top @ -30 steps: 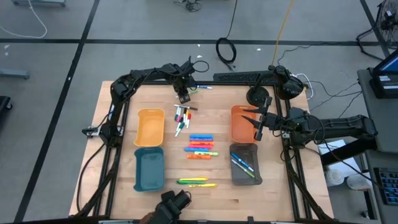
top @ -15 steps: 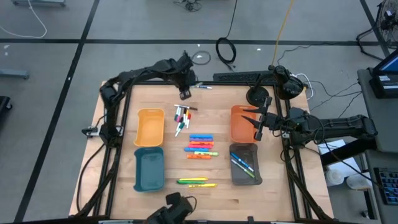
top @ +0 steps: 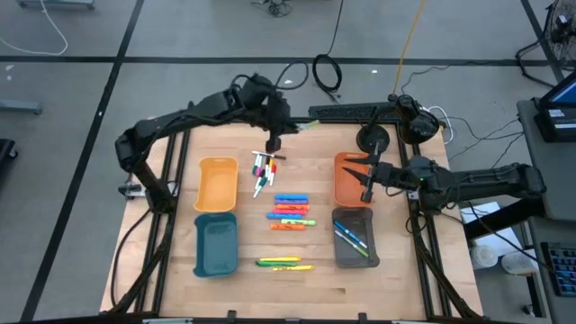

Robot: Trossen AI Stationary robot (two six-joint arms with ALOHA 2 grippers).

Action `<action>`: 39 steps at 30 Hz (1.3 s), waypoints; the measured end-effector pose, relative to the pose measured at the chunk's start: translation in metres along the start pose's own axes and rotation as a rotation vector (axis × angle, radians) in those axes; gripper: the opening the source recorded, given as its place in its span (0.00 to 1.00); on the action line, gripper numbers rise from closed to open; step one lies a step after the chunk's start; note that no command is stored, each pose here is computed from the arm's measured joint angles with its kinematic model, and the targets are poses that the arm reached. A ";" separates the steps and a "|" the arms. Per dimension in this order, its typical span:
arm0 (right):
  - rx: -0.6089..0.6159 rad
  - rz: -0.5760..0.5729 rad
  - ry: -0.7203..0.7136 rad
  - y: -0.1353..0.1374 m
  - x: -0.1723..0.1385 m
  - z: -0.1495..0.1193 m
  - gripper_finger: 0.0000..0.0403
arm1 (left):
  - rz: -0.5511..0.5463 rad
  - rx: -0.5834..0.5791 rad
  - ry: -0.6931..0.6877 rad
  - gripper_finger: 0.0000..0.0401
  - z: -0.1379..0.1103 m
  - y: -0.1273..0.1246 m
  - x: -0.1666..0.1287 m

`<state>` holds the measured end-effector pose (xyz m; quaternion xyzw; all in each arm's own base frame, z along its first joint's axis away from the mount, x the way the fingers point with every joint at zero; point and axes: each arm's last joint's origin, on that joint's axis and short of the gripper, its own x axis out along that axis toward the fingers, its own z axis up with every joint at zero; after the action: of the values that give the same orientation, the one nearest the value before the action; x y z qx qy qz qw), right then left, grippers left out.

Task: Pick & Place Markers
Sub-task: Put the green dry erase marker into the black bin

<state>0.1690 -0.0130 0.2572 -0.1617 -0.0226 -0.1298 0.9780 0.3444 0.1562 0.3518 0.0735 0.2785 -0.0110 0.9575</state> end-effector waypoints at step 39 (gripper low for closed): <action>-0.011 -0.006 -0.259 -0.001 0.095 0.014 0.27 | -0.171 0.198 -0.136 0.06 0.028 -0.054 0.019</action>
<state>0.2604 -0.0326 0.2785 -0.1825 -0.1483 -0.1111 0.9656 0.3715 0.0986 0.3574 0.1425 0.2158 -0.1251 0.9578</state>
